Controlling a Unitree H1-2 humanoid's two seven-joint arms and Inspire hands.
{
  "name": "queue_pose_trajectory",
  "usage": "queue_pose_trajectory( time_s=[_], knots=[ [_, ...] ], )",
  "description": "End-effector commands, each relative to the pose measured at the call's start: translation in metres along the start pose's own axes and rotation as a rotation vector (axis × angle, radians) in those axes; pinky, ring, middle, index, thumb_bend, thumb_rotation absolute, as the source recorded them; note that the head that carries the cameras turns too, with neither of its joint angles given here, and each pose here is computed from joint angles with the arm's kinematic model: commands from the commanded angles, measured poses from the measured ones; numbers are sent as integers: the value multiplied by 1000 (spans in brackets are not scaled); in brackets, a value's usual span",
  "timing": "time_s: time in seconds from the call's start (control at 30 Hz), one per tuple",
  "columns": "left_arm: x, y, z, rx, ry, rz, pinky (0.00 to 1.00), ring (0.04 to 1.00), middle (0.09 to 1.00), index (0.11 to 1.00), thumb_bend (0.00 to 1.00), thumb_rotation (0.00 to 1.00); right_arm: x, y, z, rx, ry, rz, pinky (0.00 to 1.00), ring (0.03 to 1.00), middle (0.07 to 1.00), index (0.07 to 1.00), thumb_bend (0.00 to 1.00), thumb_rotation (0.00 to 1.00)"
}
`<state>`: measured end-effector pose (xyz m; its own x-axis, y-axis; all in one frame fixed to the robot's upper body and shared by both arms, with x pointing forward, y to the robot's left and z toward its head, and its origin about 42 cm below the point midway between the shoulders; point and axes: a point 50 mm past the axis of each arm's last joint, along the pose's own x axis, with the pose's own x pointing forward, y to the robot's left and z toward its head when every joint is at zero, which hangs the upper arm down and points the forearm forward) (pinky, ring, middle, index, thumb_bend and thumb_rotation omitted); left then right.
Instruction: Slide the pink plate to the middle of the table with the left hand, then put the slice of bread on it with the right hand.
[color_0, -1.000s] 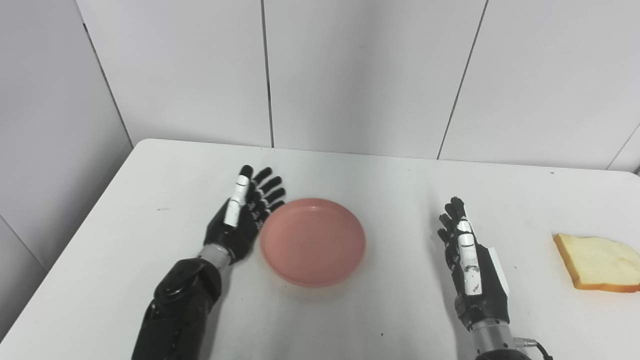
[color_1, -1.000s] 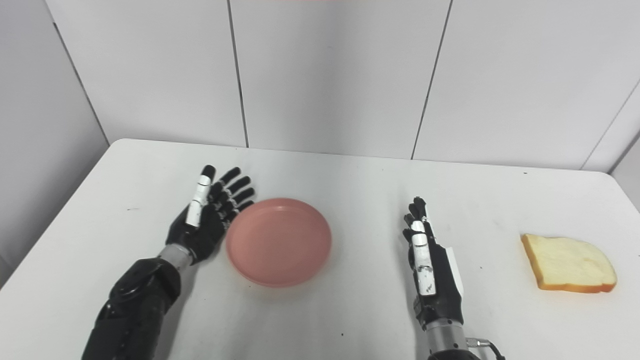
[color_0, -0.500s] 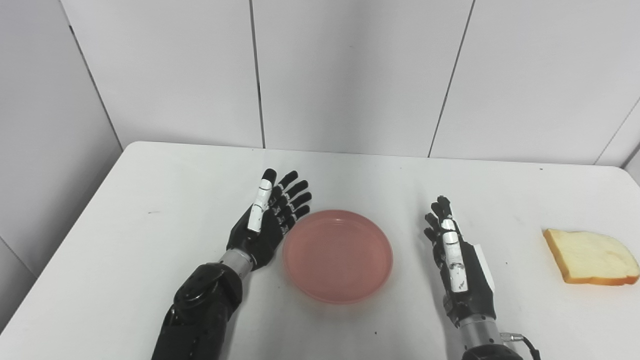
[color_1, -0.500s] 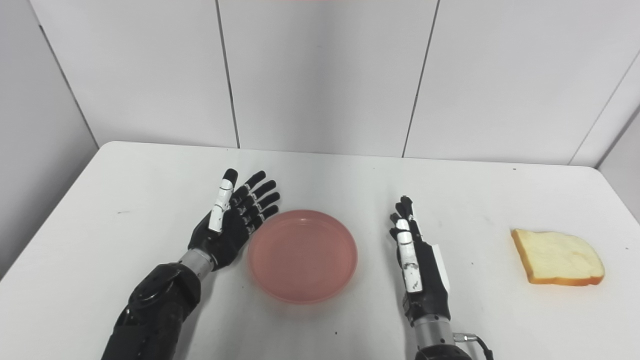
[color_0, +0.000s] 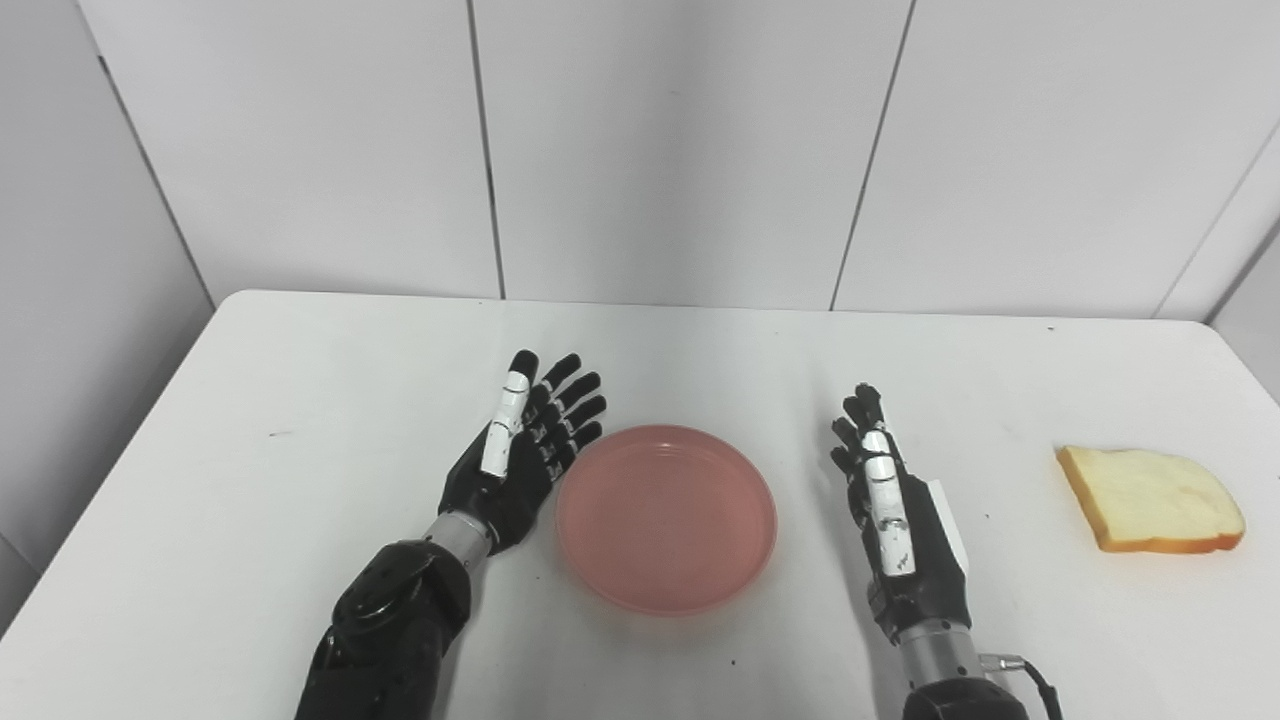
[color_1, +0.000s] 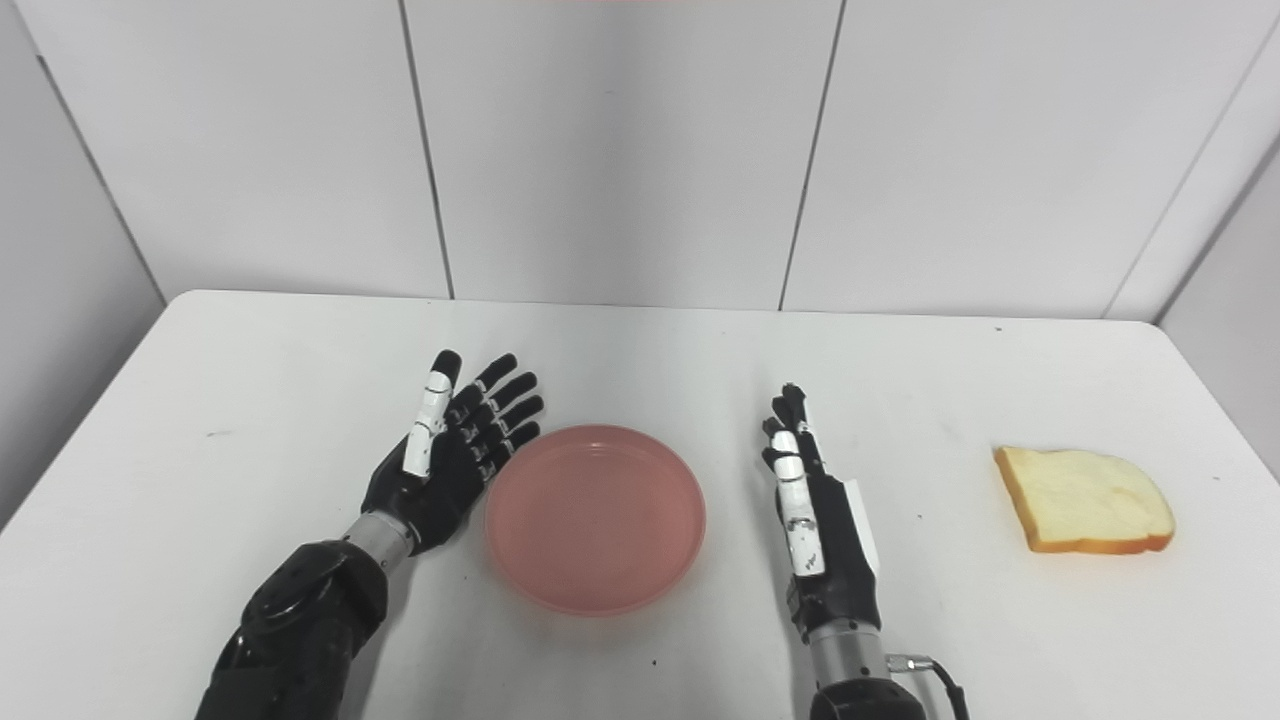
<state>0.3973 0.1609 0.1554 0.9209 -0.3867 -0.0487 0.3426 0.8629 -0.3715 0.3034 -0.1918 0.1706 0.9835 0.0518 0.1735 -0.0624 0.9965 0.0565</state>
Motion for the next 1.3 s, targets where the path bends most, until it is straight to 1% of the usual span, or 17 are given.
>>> queue_pose_trajectory(
  time_s=[0.0,0.13,0.2,0.33,0.4,0.5,0.6,0.7,0.8,0.87,0.9,0.93,0.97,1.0,1.03,1.13,1.27],
  knots=[
    [3,-7,17,64,-108,-4,960,940,937,936,783,880,8,-2,21,-3,-94,7,1000,996,1000,1000,398,1000],
    [-3,-3,18,98,-129,16,956,943,940,939,785,888,17,-14,30,-25,-115,-15,1000,994,1000,1000,470,1000],
    [-5,0,20,93,-140,24,955,944,941,941,787,889,22,-19,39,-67,-144,-30,1000,990,1000,1000,519,1000],
    [-9,7,22,92,-164,36,936,941,944,947,792,880,35,-31,60,-141,-228,-43,1000,983,999,1000,593,996],
    [-13,9,23,104,-181,40,932,942,946,950,789,880,41,-37,72,-196,-262,-51,994,975,996,1000,607,989],
    [-19,13,24,136,-215,42,923,932,939,947,786,884,51,-47,92,-264,-312,-54,984,976,997,1000,637,920],
    [-25,18,23,163,-238,42,933,938,944,948,788,901,59,-55,112,-370,-346,-81,991,966,987,1000,686,913],
    [-31,24,22,180,-260,43,942,945,946,946,797,907,67,-67,133,-473,-378,-103,917,945,977,989,707,869],
    [-35,30,24,183,-286,40,943,936,945,945,787,914,71,-81,151,-586,-393,-93,859,929,982,983,714,849],
    [-37,33,25,187,-300,34,938,932,944,945,783,921,73,-91,161,-660,-396,-76,831,925,987,979,743,828],
    [-38,35,25,188,-306,30,946,934,948,950,782,924,73,-95,166,-697,-396,-67,852,931,990,983,765,807],
    [-40,38,26,196,-313,27,949,934,949,951,780,929,74,-102,171,-729,-395,-48,861,934,991,986,792,763],
    [-41,40,27,203,-319,25,949,931,946,950,776,940,75,-107,175,-748,-393,-35,863,939,989,989,845,661],
    [-43,42,28,209,-325,26,949,931,946,950,775,941,75,-112,180,-802,-381,-16,863,940,989,989,850,651],
    [-45,43,29,212,-329,27,946,931,944,946,781,933,74,-116,183,-841,-372,-4,844,938,993,994,888,574],
    [-49,47,30,216,-339,21,943,937,946,945,795,920,71,-127,195,-982,-299,25,837,934,985,996,950,469],
    [-53,50,31,205,-345,16,934,938,945,941,813,902,68,-135,208,-1051,-197,57,866,941,985,997,991,399]
  ],
)
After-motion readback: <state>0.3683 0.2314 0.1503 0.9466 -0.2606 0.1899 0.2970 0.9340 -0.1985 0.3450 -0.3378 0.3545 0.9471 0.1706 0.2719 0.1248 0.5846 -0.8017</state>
